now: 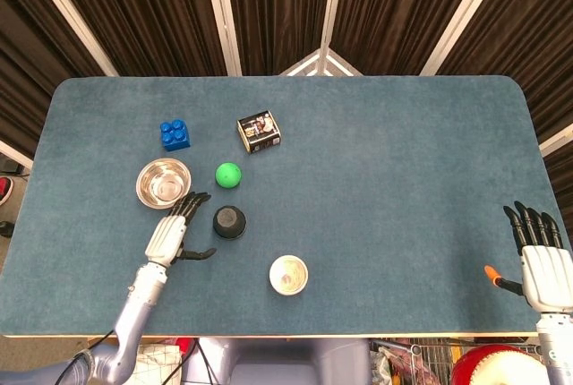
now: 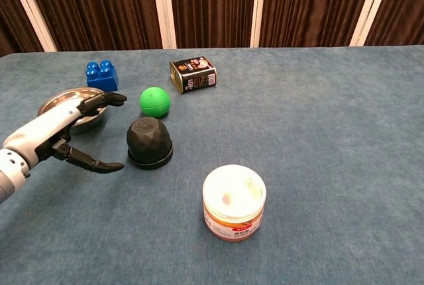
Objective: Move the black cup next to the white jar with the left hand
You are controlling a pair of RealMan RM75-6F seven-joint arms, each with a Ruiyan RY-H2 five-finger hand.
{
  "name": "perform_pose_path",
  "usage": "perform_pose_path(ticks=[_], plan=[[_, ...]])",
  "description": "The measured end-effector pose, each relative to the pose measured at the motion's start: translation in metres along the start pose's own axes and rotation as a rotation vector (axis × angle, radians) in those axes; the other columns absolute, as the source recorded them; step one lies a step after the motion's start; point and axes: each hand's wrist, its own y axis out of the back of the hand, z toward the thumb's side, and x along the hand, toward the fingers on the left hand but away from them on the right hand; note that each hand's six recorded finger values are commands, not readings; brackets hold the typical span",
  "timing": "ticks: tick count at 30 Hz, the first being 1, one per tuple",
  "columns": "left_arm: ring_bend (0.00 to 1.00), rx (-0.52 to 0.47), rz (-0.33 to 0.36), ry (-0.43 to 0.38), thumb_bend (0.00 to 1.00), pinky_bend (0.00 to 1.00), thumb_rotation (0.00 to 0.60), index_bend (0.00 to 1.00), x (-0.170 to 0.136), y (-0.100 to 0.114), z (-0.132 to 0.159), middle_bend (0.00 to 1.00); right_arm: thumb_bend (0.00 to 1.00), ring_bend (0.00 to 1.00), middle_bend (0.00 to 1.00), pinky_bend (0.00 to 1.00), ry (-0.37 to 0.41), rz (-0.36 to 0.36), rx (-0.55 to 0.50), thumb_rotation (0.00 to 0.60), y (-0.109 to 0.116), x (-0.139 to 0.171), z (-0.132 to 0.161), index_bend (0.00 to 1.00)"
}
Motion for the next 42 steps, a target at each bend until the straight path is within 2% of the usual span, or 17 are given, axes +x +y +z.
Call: perform_pose_path(ticks=[7, 29, 42], plan=[[0.00, 0.020, 0.000, 0.037, 0.14, 0.00, 0.600, 0.13, 0.010, -0.008, -0.002, 0.08, 0.18, 0.02, 0.00, 0.01, 0.000, 0.004, 0.004, 0.600, -0.001, -0.001, 0.001, 0.03], [0.00, 0.103, -0.044, 0.075, 0.14, 0.00, 0.600, 0.13, 0.028, -0.037, 0.011, 0.21, 0.18, 0.02, 0.00, 0.01, -0.005, -0.002, 0.003, 0.600, 0.003, -0.004, -0.001, 0.03], [0.00, 0.135, -0.007, 0.046, 0.15, 0.00, 0.600, 0.13, 0.029, -0.033, 0.021, 0.26, 0.18, 0.02, 0.00, 0.01, -0.008, 0.013, -0.008, 0.600, 0.004, -0.009, -0.003, 0.03]])
